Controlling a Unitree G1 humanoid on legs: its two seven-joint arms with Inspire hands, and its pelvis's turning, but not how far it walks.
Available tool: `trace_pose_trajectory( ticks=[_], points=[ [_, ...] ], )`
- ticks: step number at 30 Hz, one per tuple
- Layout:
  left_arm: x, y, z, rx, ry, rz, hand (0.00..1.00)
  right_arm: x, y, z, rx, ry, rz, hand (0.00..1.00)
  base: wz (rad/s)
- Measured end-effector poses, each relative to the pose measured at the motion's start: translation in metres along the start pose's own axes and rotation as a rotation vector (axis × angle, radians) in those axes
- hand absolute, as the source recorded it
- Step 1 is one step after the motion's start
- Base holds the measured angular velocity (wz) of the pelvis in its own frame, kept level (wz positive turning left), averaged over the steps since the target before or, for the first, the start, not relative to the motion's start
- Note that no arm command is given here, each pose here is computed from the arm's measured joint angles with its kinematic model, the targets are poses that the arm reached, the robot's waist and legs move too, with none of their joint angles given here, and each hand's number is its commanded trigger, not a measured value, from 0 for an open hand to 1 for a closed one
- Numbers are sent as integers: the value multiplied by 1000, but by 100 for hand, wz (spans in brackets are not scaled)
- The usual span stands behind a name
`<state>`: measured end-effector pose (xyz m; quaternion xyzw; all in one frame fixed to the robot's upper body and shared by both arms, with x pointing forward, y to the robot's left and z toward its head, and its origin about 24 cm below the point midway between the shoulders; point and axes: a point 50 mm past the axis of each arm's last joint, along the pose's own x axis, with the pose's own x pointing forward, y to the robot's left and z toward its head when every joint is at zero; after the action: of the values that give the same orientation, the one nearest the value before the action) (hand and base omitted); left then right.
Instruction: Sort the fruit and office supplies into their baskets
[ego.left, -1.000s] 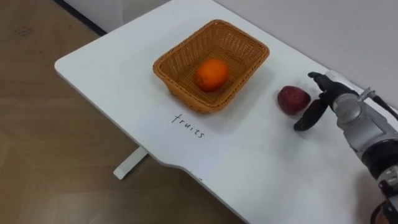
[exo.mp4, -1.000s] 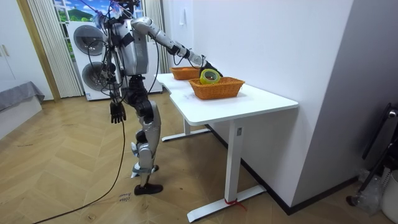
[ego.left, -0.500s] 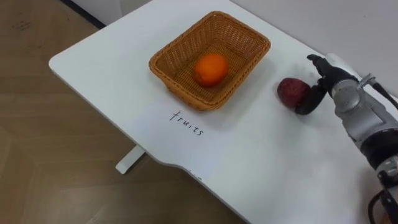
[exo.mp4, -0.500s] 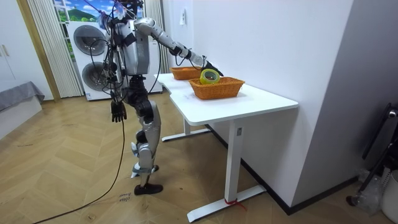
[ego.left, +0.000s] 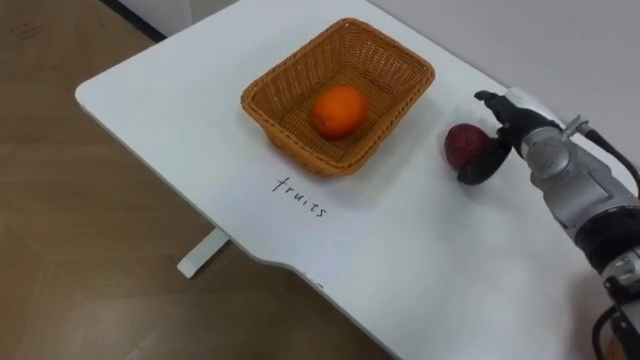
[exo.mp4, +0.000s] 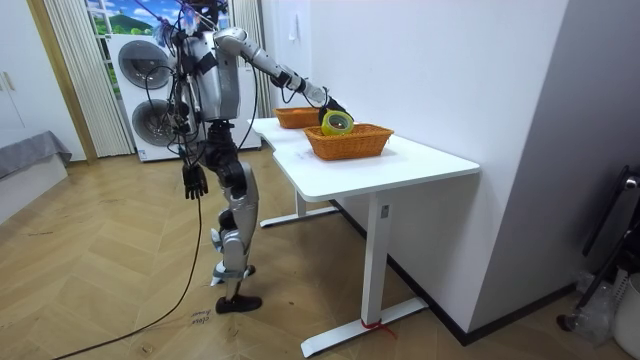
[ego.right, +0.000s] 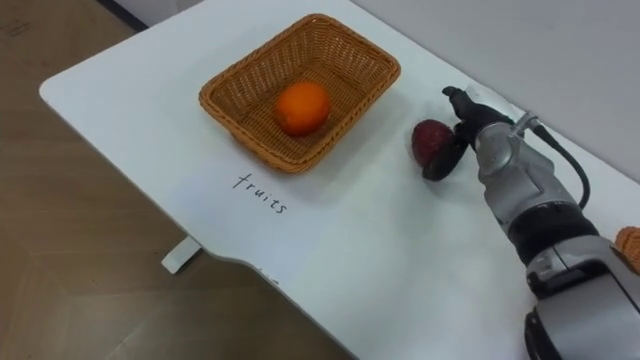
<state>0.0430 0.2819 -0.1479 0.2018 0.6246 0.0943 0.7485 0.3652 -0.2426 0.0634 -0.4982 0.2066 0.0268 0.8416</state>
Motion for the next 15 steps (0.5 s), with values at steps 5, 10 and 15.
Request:
trace_pose_trajectory(
  ticks=[5, 10, 15],
  points=[
    [0, 0, 0, 0, -2, 0, 0, 0, 1, 0, -5, 0, 15, 0, 0],
    [0, 1, 3, -1, -10, 2, 0, 0, 2, 1, -13, -3, 25, 0, 0],
    [1, 1, 6, 1, -17, 4, 0, 0, 3, 1, -13, -10, 40, 0, 0]
  ],
)
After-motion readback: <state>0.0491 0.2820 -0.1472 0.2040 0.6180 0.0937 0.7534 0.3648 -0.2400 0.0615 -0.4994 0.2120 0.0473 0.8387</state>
